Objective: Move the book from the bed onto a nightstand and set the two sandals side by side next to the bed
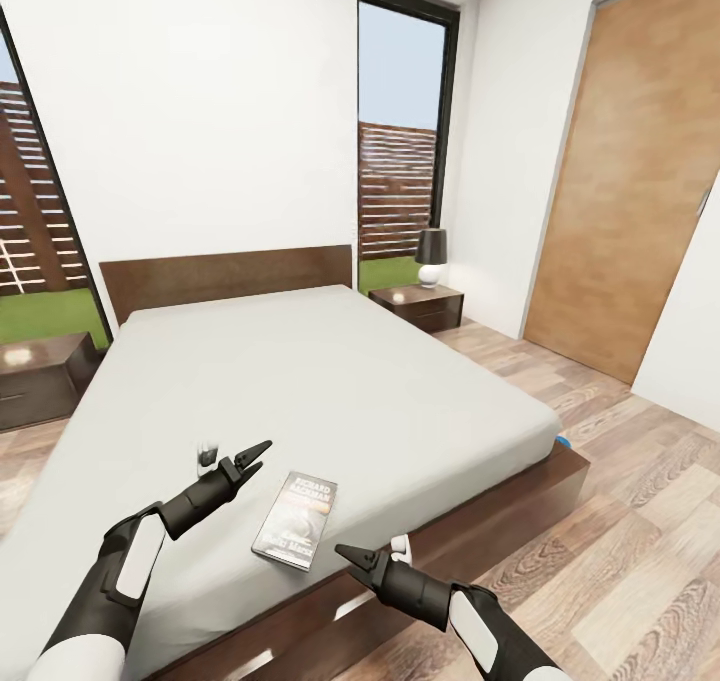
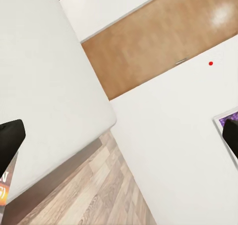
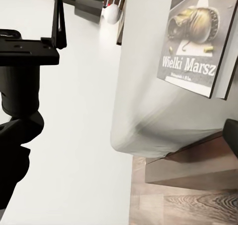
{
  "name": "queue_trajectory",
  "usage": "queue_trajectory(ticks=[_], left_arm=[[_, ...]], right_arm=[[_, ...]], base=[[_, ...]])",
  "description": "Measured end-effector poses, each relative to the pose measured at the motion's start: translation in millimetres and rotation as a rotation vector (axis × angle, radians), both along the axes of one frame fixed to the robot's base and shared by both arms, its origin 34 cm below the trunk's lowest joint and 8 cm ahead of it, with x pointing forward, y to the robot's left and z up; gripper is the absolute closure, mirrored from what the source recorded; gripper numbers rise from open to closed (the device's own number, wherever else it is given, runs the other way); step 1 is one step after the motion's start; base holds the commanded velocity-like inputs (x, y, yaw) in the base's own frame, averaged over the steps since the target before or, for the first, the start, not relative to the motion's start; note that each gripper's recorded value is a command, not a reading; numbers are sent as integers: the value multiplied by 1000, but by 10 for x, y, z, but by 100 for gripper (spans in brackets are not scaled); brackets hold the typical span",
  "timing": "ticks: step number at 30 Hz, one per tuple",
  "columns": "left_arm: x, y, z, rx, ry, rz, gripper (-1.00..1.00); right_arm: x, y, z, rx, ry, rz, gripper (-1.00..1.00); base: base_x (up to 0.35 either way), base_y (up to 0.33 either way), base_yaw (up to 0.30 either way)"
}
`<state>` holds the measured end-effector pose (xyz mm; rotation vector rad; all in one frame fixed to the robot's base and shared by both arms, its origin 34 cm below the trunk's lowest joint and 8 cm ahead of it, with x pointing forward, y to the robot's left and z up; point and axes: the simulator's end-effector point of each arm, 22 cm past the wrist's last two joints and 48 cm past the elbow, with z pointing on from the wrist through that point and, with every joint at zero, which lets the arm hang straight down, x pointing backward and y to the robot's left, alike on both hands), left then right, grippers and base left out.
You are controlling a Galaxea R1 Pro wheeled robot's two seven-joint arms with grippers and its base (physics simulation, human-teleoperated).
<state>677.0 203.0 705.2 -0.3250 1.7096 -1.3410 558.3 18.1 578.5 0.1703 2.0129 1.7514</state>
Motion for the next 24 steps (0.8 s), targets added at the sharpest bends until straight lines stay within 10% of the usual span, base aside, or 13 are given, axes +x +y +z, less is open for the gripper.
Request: queue_trajectory(ticks=[24], left_arm=[[-24, -5, -107, 0, 0, -1, -100]], right_arm=[[-25, 0, -107, 1, 0, 0, -100]], base=[[0, 0, 22]])
